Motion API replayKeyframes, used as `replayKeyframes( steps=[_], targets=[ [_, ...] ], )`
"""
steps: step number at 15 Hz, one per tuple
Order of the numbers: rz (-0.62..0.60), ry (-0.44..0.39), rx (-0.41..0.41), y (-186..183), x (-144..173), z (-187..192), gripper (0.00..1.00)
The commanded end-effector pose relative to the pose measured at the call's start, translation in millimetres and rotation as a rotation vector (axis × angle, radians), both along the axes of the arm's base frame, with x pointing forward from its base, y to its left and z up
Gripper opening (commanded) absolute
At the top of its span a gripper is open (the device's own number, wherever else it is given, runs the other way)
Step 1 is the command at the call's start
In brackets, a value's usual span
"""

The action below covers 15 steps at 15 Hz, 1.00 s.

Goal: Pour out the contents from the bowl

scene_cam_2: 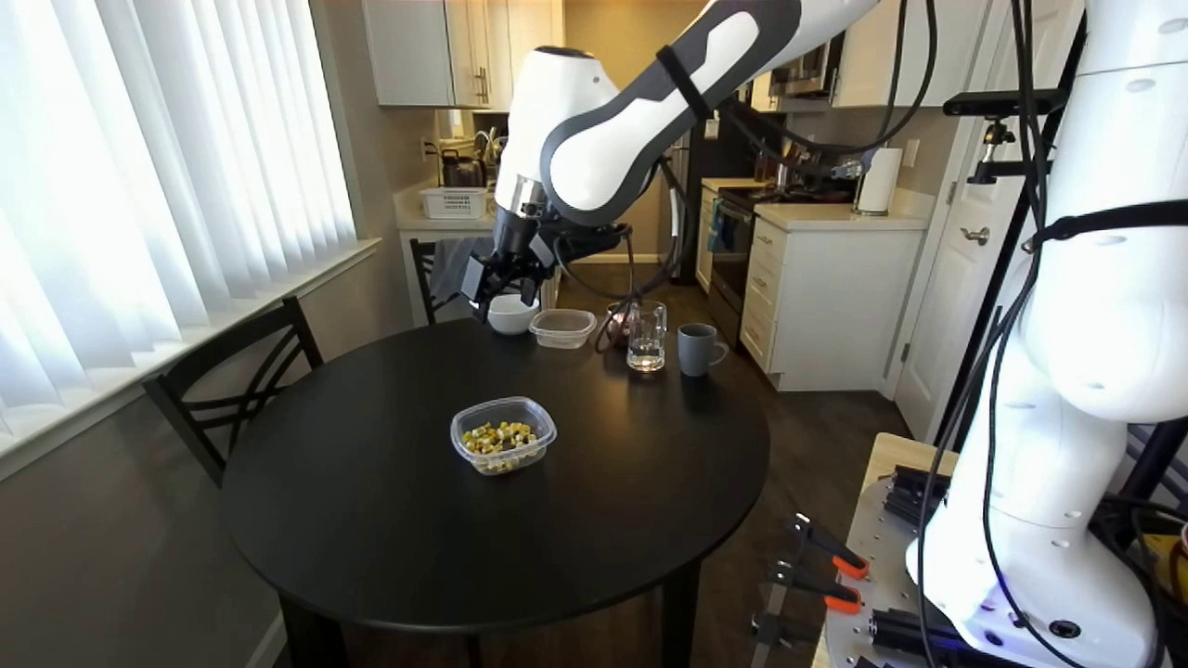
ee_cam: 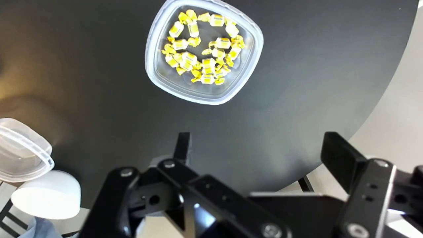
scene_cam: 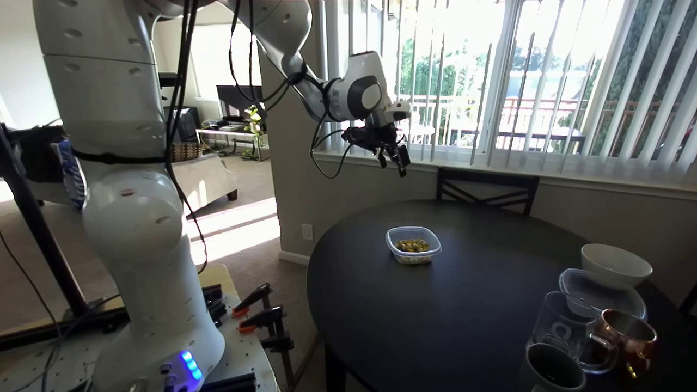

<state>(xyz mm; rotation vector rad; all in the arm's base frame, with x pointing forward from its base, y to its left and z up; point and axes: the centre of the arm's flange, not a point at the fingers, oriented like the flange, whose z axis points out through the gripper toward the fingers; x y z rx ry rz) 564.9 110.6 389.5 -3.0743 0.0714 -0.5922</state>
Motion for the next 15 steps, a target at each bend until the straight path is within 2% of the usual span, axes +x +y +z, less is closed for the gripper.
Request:
replayKeyframes(
  steps=[1,5,7,10,15],
  targets=[
    [-0.001,-0.001,0.0,-0.2,0.0,0.1,1.0],
    [-0.003,-0.002,0.001,-1.4,0.2,0.6,1.0],
    [-0.022,-0.013,0.027,-11.9,25.5,-12.2,1.0],
    [-0.085,0.008,0.142,-43.1,67.0,-35.2,1.0],
    [-0.233,0.05,0.208,-82.9,129.8,-59.5,1.0]
  ],
)
